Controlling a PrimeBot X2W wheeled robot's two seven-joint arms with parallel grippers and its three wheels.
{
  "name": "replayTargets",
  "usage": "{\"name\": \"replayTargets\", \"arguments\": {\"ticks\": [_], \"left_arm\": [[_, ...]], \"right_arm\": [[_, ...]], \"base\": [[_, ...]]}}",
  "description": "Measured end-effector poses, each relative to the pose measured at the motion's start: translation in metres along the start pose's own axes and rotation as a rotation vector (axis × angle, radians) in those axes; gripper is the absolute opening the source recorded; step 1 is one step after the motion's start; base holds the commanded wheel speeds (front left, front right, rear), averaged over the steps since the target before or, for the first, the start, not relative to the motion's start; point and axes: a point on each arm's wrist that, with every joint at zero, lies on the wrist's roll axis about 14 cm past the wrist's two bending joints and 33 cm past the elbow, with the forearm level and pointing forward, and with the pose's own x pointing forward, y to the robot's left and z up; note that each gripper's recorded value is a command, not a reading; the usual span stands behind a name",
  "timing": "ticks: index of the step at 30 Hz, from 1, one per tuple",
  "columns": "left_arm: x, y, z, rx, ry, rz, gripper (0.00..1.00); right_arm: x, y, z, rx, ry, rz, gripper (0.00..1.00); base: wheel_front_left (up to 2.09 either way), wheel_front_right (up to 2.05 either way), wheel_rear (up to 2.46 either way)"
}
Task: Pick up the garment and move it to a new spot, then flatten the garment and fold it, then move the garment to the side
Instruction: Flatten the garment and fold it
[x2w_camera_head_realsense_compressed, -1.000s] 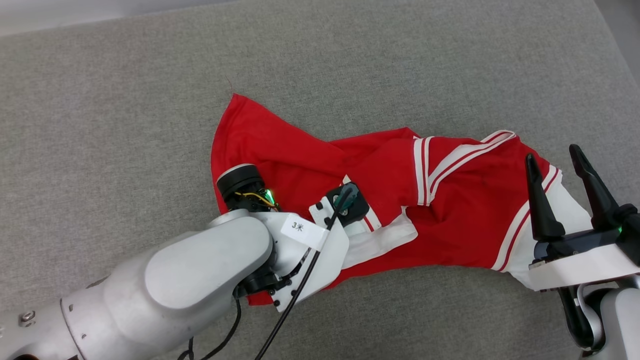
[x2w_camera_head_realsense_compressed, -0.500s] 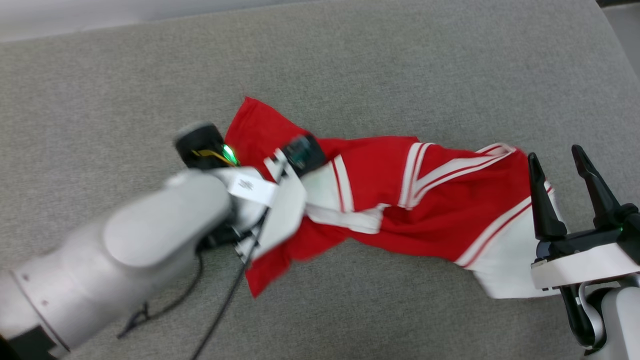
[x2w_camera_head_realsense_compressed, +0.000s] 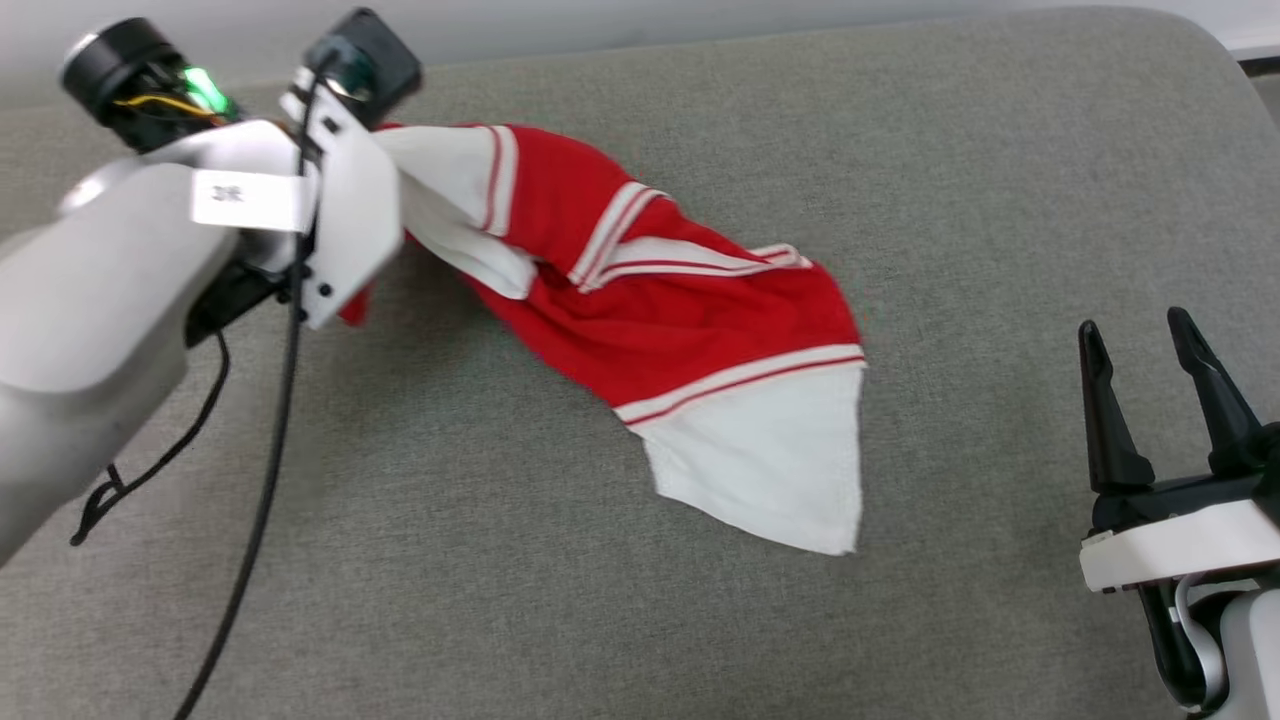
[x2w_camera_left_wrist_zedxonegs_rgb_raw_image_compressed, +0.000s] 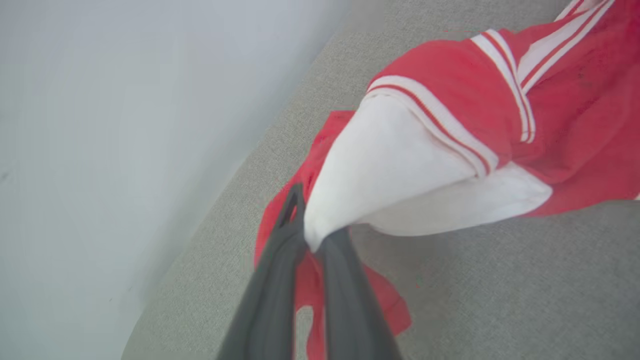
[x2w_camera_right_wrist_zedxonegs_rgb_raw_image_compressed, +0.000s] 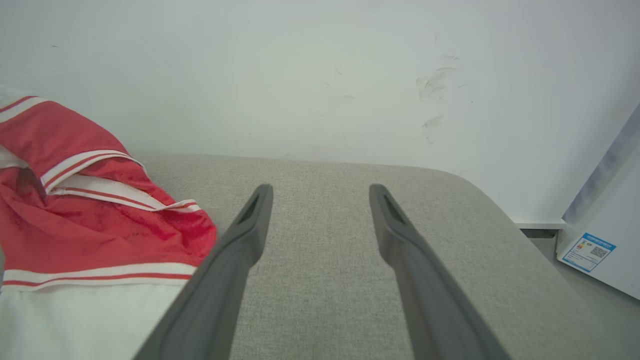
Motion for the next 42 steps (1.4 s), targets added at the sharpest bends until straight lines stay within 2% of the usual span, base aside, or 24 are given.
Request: {"name": "replayTargets", "arguments": {"ticks": [5, 9, 15, 30, 34, 38, 39, 40, 42], "left_arm": [[-0.018, 0.028, -0.012, -0.023, -0.012, 0.096, 0.00], [-0.028, 0.023, -0.035, -0.037, 0.007, 0.105, 0.00], [-0.040, -0.022, -0.067, -0.085, 0.013, 0.047, 0.00], [-0.075, -0.182, -0.138, -0.252, 0.094, -0.203, 0.00], [-0.079, -0.204, -0.146, -0.281, 0.119, -0.250, 0.00], [-0.080, -0.206, -0.146, -0.296, 0.113, -0.238, 0.00], [-0.081, -0.205, -0.144, -0.305, 0.103, -0.227, 0.35], [-0.082, -0.203, -0.141, -0.318, 0.088, -0.210, 1.00], [-0.086, -0.198, -0.135, -0.334, 0.059, -0.189, 1.00]], "right_arm": [[0.000, 0.002, 0.001, 0.001, -0.004, 0.006, 1.00], [-0.001, 0.007, 0.001, 0.006, -0.006, 0.018, 1.00], [-0.003, 0.014, 0.002, 0.012, -0.008, 0.038, 1.00], [-0.008, 0.027, 0.003, 0.024, -0.004, 0.079, 1.00], [-0.007, 0.029, 0.003, 0.021, -0.003, 0.088, 1.00], [-0.007, 0.031, 0.004, 0.020, -0.001, 0.097, 1.00], [-0.007, 0.032, 0.005, 0.020, -0.004, 0.099, 1.00], [-0.007, 0.032, 0.006, 0.020, -0.006, 0.101, 1.00], [-0.008, 0.034, 0.008, 0.021, -0.010, 0.105, 1.00]], "base": [[0.00, 0.00, 0.00], [0.00, 0.00, 0.00], [0.00, 0.00, 0.00], [0.00, 0.00, 0.00], [0.00, 0.00, 0.00], [0.00, 0.00, 0.00], [0.00, 0.00, 0.00], [0.00, 0.00, 0.00], [0.00, 0.00, 0.00]]}}
